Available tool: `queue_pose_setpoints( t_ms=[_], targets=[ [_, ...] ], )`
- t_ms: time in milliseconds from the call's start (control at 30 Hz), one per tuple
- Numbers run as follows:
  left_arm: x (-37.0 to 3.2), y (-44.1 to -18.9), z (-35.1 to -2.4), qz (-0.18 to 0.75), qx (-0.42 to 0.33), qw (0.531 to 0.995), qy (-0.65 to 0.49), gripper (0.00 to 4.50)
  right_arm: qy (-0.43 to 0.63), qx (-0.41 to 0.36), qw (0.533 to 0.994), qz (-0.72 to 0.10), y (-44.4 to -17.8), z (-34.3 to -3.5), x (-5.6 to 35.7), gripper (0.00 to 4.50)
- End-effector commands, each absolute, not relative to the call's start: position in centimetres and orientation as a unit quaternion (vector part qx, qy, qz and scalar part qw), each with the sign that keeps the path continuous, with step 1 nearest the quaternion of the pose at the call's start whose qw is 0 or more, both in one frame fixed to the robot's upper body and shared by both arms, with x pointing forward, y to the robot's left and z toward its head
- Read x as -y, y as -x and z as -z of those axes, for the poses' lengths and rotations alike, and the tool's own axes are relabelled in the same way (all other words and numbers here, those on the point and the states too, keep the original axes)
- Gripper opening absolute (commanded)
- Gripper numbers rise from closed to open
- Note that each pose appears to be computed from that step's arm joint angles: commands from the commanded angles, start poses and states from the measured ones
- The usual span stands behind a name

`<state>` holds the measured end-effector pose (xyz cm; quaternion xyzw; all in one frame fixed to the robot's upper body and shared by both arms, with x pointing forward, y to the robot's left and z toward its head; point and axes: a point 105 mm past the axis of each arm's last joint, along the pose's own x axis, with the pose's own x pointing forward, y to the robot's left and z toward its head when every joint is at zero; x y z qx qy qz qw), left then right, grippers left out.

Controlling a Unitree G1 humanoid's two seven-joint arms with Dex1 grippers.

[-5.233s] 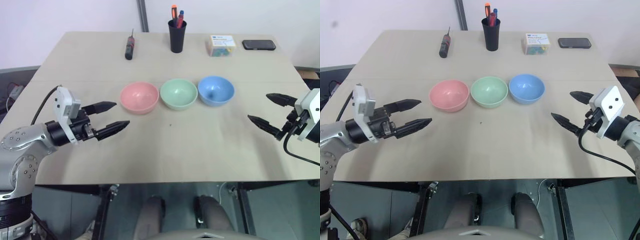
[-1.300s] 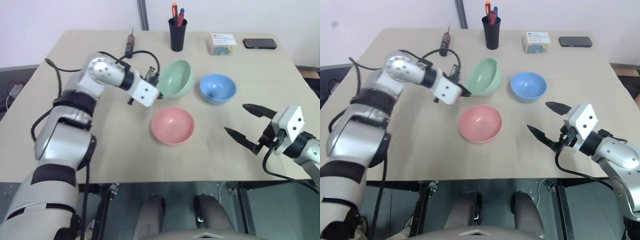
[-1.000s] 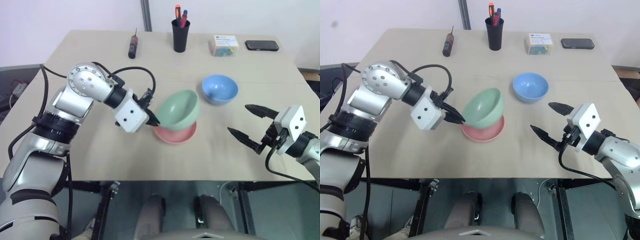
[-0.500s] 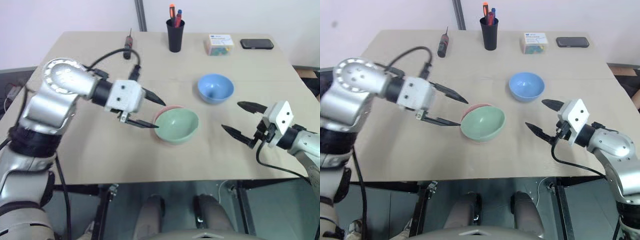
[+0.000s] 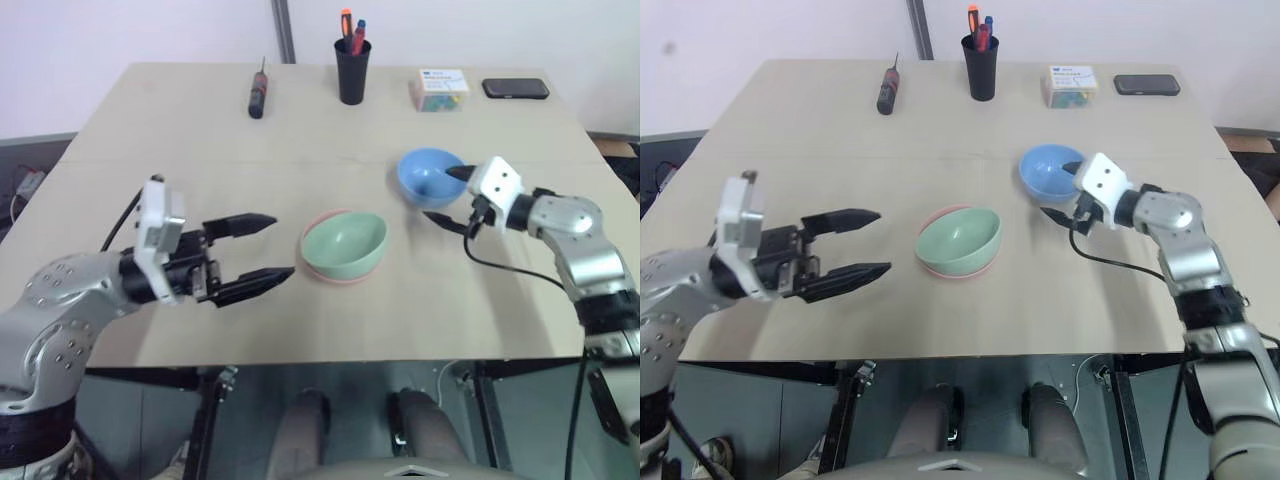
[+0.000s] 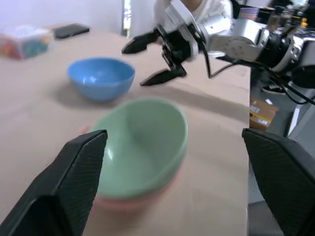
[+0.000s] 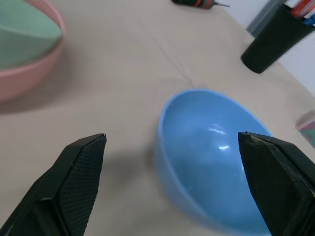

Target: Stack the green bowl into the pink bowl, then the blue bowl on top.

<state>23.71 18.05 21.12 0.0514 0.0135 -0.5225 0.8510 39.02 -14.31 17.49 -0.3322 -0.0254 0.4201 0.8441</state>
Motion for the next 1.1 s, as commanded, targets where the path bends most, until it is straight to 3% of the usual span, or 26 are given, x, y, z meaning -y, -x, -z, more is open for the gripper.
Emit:
queue_pose_setpoints(
  t_ms=[33, 67, 267, 367, 533, 633, 733, 900, 1000, 1100],
  targets=[
    [-18.2, -22.7, -22.5, 0.518, 0.005, 0.853, -0.058, 4.50, 0.358, 0.026, 0.823, -0.440, -40.1, -17.5, 13.4, 3.96],
    [-18.1, -22.6, -22.4, 0.517, 0.006, 0.854, -0.063, 4.50, 0.364, 0.018, 0.815, -0.450, -40.2, -17.1, 13.3, 3.72],
    [-18.2, -22.3, -22.4, 0.504, 0.010, 0.860, -0.077, 4.50, 0.382, -0.004, 0.795, -0.472, -40.8, -16.0, 13.2, 1.14],
    [-18.2, -22.2, -22.4, 0.500, 0.011, 0.863, -0.076, 4.50, 0.386, -0.004, 0.794, -0.469, -41.0, -16.1, 13.4, 0.11],
    [-18.2, -22.2, -22.1, 0.493, 0.011, 0.867, -0.074, 4.50, 0.395, 0.047, 0.796, -0.456, -40.8, -19.4, 13.6, 0.05],
    [-18.5, -22.1, -21.4, 0.494, 0.005, 0.865, -0.082, 4.50, 0.331, 0.130, 0.765, -0.537, -36.2, -24.4, 11.1, 0.05],
    [-18.4, -22.1, -21.1, 0.500, 0.001, 0.862, -0.088, 4.50, 0.300, 0.148, 0.725, -0.602, -31.6, -26.2, 8.9, 0.05],
    [-19.1, -22.8, -20.7, 0.499, -0.001, 0.862, -0.092, 4.50, 0.275, 0.126, 0.684, -0.664, -27.2, -25.4, 5.6, 0.05],
    [-19.1, -22.9, -20.8, 0.501, 0.003, 0.861, -0.090, 4.50, 0.258, 0.107, 0.692, -0.665, -27.1, -23.9, 4.3, 0.05],
    [-19.0, -22.9, -20.8, 0.503, 0.005, 0.860, -0.091, 4.50, 0.256, 0.082, 0.712, -0.649, -28.6, -21.3, 3.2, 0.05]
  ],
)
